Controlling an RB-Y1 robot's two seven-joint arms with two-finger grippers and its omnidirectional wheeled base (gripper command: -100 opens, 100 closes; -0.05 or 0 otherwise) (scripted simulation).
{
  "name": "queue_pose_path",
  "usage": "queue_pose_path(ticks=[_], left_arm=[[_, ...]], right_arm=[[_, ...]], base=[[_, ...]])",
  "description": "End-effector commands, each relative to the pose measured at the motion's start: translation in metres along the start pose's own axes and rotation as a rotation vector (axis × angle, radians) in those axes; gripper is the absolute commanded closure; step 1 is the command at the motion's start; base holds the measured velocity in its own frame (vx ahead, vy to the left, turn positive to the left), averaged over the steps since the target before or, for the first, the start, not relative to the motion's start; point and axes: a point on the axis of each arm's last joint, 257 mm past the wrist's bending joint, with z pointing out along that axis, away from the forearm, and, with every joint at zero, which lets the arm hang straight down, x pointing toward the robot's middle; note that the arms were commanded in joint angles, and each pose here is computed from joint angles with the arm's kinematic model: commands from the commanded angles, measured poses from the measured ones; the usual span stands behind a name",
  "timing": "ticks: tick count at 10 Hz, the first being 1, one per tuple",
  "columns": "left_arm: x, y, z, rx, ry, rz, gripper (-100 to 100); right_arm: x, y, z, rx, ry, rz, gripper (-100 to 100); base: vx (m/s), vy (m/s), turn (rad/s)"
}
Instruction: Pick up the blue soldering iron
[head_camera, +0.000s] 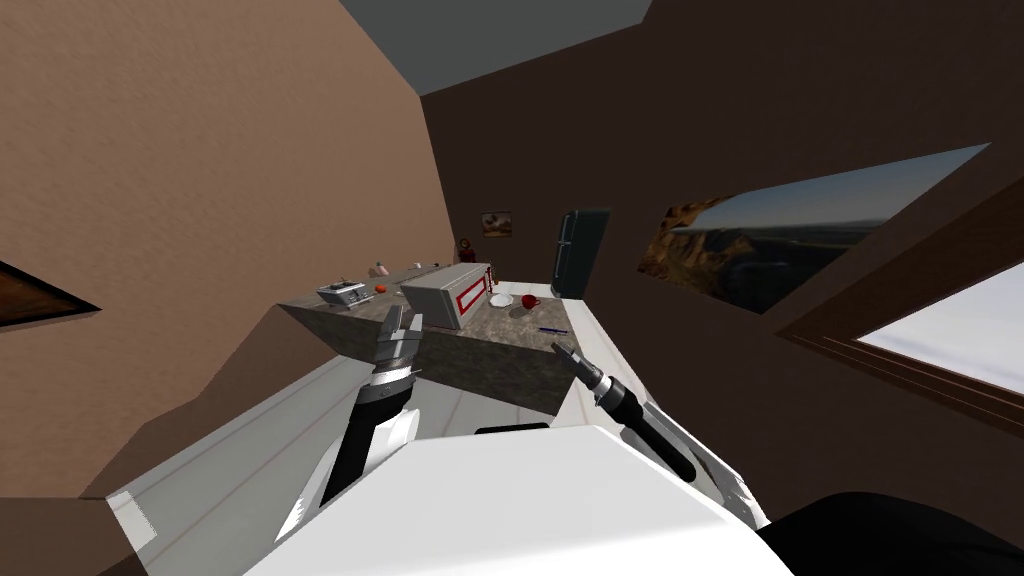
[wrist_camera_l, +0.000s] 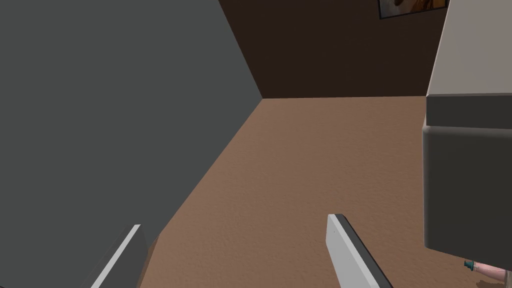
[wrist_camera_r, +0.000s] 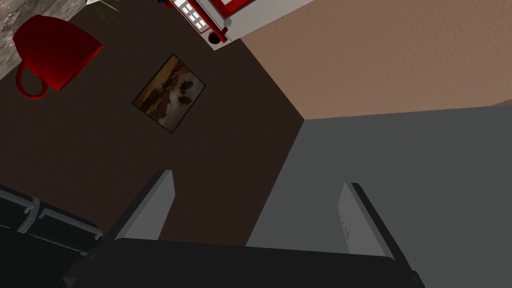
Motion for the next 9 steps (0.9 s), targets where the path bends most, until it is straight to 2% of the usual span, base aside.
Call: queue_pose_path(ticks=[1, 2, 4, 5, 8, 9], left_arm=[[0.000, 0.000, 0.000, 0.000, 0.000, 0.000, 0], [0.000, 0.000, 0.000, 0.000, 0.000, 0.000, 0], [0.000, 0.000, 0.000, 0.000, 0.000, 0.000, 0], [0.000, 0.000, 0.000, 0.000, 0.000, 0.000, 0], [0.000, 0.000, 0.000, 0.000, 0.000, 0.000, 0], [0.000, 0.000, 0.000, 0.000, 0.000, 0.000, 0]], right_arm=[[0.009, -0.008, -0.009, 0.007, 0.056, -0.022, -100], [0.021, -0.018, -0.018, 0.024, 0.106, -0.032, -100], [0.022, -0.019, -0.021, 0.023, 0.138, -0.051, -100], [0.033, -0.030, -0.033, 0.040, 0.195, -0.064, -100], [0.044, -0.044, -0.051, 0.058, 0.298, -0.103, -100], [0.053, -0.055, -0.065, 0.078, 0.350, -0.113, -100]], base=[[-0.030, 0.047, 0.027], [-0.017, 0.059, 0.081], [-0.015, 0.030, 0.014], [-0.017, 0.031, 0.088], [-0.019, 0.047, 0.066], [-0.030, 0.052, 0.122]])
